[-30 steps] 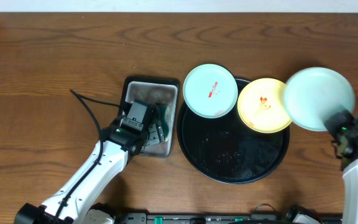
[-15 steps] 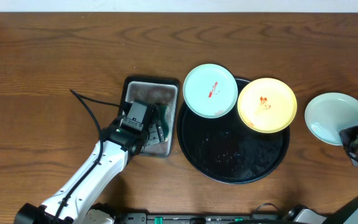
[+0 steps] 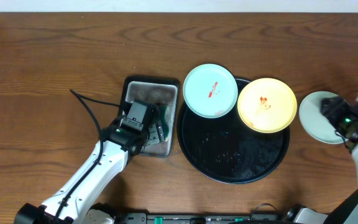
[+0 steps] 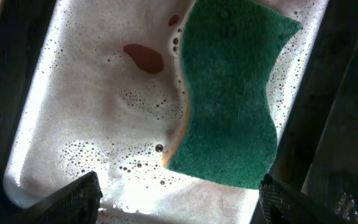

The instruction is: Clean dirty plates on tray and stack at the side

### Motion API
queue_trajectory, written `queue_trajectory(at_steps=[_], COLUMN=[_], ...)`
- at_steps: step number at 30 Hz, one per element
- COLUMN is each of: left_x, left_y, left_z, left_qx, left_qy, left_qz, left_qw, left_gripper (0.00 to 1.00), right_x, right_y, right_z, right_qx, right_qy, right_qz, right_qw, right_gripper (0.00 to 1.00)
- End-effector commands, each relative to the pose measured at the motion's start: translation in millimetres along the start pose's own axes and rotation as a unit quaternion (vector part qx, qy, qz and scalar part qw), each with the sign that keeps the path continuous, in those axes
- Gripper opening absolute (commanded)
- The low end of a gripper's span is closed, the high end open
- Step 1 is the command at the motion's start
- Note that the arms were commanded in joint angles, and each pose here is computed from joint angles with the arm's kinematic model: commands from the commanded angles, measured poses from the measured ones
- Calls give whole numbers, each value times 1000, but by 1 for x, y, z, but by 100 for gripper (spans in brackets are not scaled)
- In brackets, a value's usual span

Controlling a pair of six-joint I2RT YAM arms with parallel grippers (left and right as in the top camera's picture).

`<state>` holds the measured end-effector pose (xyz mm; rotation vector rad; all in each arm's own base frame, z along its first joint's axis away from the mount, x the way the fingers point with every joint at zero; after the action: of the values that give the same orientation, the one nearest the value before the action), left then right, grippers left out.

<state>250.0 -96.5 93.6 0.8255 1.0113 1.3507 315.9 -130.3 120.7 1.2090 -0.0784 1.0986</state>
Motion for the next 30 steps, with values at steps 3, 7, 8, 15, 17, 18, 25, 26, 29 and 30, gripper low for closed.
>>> queue_trajectory(at_steps=[3, 7, 8, 15, 17, 18, 25, 26, 29, 30], left_x=[1, 1, 1, 2, 2, 2, 2, 2, 1, 1], left_y=[0, 0, 0, 0, 0, 0, 0, 0, 0, 0], left_z=[2, 2, 2, 1, 1, 1, 1, 1, 3, 3], left_qx=[-2, -1, 0, 1, 1, 2, 1, 1, -4, -4], left_qy=[6, 6, 6, 6, 6, 6, 6, 6, 6, 6], left_qz=[4, 5, 5, 6, 6, 6, 6, 6, 4, 3], left_qw=[1000, 1000, 1000, 1000, 1000, 1000, 1000, 1000, 1000, 1000], left_gripper=[82, 82, 82, 82, 82, 82, 82, 82, 82, 82], right_x=[43, 37, 34, 26, 26, 27, 44, 49, 60, 62], right_y=[-26, -45, -48, -66, -66, -65, -38, -31, -10, -5], right_z=[-39, -53, -55, -65, -65, -64, -60, -60, -69, -75], right_qx=[63, 82, 85, 108, 108, 106, 93, 92, 105, 115], right_qy=[184, 198, 199, 195, 194, 195, 199, 200, 202, 203], right_qz=[42, 5, -4, -8, -8, -7, 13, 20, 37, 36], right_qw=[980, 977, 976, 975, 975, 975, 976, 975, 973, 972], right_gripper=[65, 62, 60, 20, 9, 6, 1, 1, 1, 1])
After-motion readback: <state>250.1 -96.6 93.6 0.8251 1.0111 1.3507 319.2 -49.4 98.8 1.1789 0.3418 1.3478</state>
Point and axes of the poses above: each gripper's point midway between its finger pads, its own y axis back along the fingers, its own x axis along the line the jaws close on, z = x × y, the point moved 4 cm from there along y, back along the fingers, and after that the axes turned 9 degrees about -y, right-handed, at the moved point
